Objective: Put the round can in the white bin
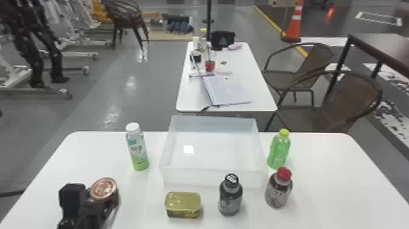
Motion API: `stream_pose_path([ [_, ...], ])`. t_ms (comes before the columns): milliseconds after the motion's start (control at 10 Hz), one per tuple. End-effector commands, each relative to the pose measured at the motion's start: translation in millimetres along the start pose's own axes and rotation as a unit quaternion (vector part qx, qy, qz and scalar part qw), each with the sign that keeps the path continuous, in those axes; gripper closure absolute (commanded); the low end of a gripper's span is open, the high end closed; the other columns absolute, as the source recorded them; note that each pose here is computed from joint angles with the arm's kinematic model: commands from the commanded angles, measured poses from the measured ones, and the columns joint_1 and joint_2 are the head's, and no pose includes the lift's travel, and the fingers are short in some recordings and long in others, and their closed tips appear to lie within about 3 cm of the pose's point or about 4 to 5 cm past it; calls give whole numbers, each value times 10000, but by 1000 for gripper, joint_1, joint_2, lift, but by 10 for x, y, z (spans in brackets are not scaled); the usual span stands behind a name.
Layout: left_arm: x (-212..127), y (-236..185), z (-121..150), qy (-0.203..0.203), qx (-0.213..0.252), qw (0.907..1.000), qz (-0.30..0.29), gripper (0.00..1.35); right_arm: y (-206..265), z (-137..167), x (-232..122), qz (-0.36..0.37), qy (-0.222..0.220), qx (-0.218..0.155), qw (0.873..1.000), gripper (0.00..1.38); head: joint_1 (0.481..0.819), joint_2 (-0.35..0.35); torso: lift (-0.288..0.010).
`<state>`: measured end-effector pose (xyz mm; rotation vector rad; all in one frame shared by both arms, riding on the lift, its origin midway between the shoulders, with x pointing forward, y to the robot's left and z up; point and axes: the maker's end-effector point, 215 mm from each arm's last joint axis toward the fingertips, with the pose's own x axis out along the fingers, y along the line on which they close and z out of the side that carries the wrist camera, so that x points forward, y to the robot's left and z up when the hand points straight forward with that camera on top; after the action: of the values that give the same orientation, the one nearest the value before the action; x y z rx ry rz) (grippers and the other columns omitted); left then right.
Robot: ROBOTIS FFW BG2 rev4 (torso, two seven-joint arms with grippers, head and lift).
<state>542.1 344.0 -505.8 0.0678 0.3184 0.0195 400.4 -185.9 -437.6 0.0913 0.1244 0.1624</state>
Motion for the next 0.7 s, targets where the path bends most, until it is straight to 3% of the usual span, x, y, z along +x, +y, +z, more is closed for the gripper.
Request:
stream_pose_path([
  [0, 16, 18, -17, 65, 35, 10000, -17, 736, 2, -3, 3, 7, 2, 0, 10000, 148, 549, 0, -100],
  [300, -27, -21, 90, -35, 57, 10000, -3, 779, 5, -3, 3, 4, 1, 7, 10000, 150, 549, 0, -100],
  [600, -256, -131, 623, -487, 210, 9986, 26, 779, 6, -10, -3, 5, 9, 1, 10000, 150, 549, 0, -100],
])
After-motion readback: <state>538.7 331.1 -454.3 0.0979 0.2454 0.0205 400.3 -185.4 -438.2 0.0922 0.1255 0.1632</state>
